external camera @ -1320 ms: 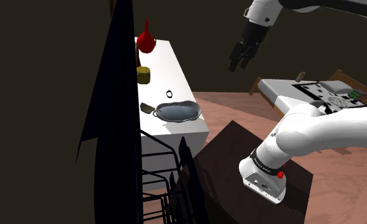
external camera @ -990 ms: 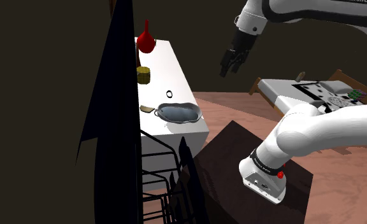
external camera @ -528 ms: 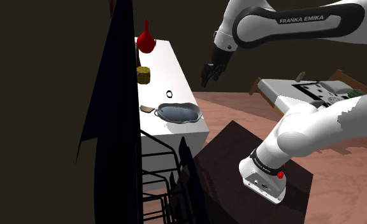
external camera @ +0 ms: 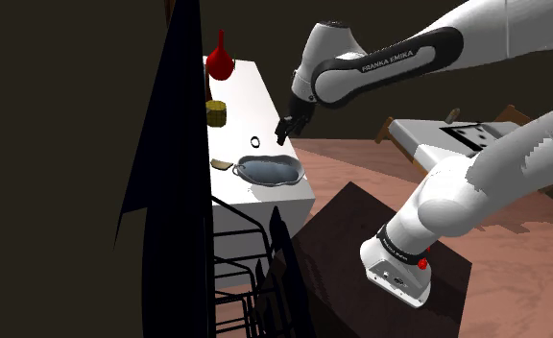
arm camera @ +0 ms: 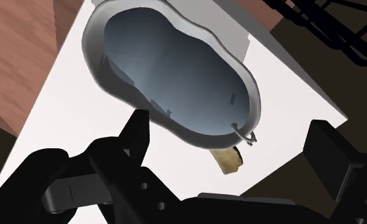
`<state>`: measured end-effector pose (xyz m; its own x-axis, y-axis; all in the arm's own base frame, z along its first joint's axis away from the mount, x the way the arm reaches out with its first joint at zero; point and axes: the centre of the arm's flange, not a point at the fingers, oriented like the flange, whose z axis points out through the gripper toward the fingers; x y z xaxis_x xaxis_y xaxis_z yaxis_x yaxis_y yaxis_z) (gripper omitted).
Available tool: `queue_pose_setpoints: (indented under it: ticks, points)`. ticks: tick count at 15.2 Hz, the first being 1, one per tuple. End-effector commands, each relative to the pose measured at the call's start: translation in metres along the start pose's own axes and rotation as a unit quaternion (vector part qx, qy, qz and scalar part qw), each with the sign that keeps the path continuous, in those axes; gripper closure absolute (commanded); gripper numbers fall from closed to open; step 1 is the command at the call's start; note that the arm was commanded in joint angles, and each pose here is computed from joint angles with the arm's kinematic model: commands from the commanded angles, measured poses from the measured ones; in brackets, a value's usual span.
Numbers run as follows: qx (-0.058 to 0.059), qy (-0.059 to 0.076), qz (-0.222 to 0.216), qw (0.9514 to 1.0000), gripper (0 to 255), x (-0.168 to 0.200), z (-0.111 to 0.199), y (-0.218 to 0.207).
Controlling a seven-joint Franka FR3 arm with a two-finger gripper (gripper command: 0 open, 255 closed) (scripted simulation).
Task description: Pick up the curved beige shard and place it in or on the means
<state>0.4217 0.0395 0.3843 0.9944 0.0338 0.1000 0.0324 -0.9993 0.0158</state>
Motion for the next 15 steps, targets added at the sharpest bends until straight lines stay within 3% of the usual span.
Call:
queue_pose_setpoints:
  ticks: [1,15]
  points:
    - [-0.005,0.009,-0.007,0.9999,0,0.016,0.018,-0.007]
    - [-0.038,0.057,-0.056,0.9961,0,0.116,0.160,-0.049]
